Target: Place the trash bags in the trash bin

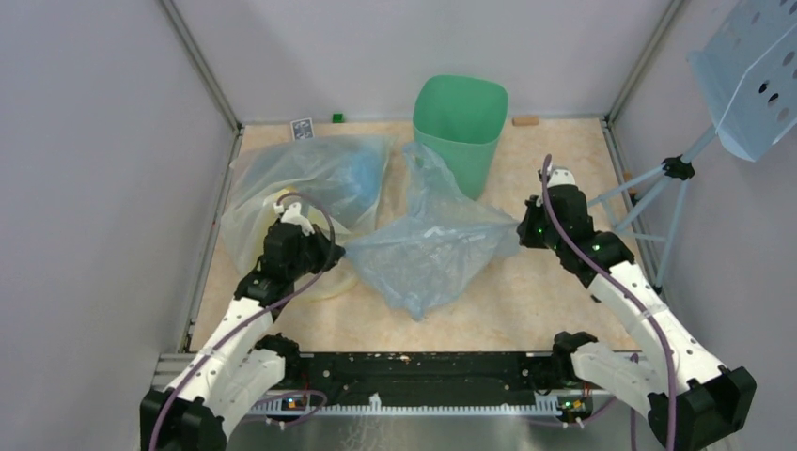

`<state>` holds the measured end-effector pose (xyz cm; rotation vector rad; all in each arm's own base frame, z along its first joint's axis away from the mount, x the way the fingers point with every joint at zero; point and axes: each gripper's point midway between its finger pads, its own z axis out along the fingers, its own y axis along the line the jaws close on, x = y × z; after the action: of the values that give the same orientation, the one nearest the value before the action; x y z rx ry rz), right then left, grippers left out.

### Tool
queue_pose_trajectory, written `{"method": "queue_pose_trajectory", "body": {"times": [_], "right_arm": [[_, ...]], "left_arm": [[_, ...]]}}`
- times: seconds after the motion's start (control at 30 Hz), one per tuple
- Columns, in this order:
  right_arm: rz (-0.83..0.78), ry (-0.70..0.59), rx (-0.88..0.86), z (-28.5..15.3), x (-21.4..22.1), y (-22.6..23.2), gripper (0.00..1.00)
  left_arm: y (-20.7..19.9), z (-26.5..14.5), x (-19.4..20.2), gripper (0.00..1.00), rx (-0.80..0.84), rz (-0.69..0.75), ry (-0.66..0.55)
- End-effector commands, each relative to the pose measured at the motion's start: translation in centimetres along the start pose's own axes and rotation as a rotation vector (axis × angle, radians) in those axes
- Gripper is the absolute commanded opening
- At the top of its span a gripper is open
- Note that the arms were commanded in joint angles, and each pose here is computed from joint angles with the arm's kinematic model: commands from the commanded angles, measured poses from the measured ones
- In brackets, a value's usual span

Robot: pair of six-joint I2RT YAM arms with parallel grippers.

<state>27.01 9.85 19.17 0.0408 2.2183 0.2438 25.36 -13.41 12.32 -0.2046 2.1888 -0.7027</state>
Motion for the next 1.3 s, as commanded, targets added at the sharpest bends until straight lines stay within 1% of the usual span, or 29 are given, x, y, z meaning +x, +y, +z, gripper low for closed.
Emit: {"method": "queue_pose_trajectory", "body": {"times": [0.0,0.1,0.13,0.17,0.2,0.23,0.3,0.33,0.43,0.53,0.67,0.8,0.87,0.93,1.03,1.17,1.27], "right_arm": [[0.079,0.056,0.012,-0.2,1.8,-0.8,0.00],[0.108,0.063,0.023,-0.4,2.4,-1.0,0.00],[0.111,0.062,0.019,-0.5,2.5,-1.0,0.00],[0.100,0.072,-0.025,-0.7,2.7,-0.3,0.00],[0.082,0.082,-0.075,-0.9,2.9,0.5,0.03],[0.061,0.097,-0.139,-1.1,3.0,1.5,0.12],[0.024,0.094,-0.242,-1.7,2.8,3.1,0.36],[0.014,0.081,-0.271,-2.1,2.3,3.6,0.44],[-0.006,0.025,-0.303,-2.5,0.0,4.5,0.59],[-0.019,0.006,-0.295,-2.1,-2.2,5.0,0.63],[-0.029,-0.018,-0.270,-1.3,-4.9,5.4,0.65],[-0.034,-0.044,-0.182,-0.9,-6.7,4.4,0.72],[-0.037,-0.043,-0.156,-0.9,-6.9,4.0,0.73],[-0.047,-0.031,-0.168,-0.8,-6.4,4.1,0.73],[-0.049,-0.041,-0.152,-1.0,-5.7,3.4,0.74],[-0.033,-0.095,-0.068,-1.9,-6.1,1.7,0.80],[-0.031,-0.101,-0.068,-2.0,-6.4,1.7,0.80]], "left_arm": [[2.7,-1.3,-0.5,0.00,-0.110,-0.066,-0.050],[2.7,-1.9,-1.3,0.00,-0.115,-0.097,-0.083],[2.3,-1.9,-1.7,0.00,-0.093,-0.090,-0.095],[1.5,-1.9,-1.9,0.00,-0.043,-0.067,-0.101],[0.5,-1.7,-1.8,0.00,0.022,-0.034,-0.094],[-0.7,-1.6,-1.7,0.00,0.092,-0.009,-0.084],[-3.1,-1.7,-0.9,0.00,0.240,0.052,-0.023],[-3.8,-1.7,-0.5,0.00,0.280,0.062,0.012],[-5.3,-1.8,0.5,0.00,0.373,0.099,0.105],[-6.0,-2.1,0.6,0.00,0.411,0.131,0.122],[-6.4,-2.4,0.4,0.00,0.420,0.155,0.124],[-6.1,-2.2,0.6,0.00,0.400,0.156,0.150],[-6.0,-2.0,0.6,0.00,0.389,0.155,0.160],[-5.8,-1.6,0.7,0.00,0.375,0.154,0.181],[-5.4,-1.0,1.0,0.00,0.364,0.171,0.229],[-5.1,-0.6,1.2,0.00,0.349,0.192,0.297],[-5.9,-1.0,1.1,0.00,0.406,0.246,0.322]]}}
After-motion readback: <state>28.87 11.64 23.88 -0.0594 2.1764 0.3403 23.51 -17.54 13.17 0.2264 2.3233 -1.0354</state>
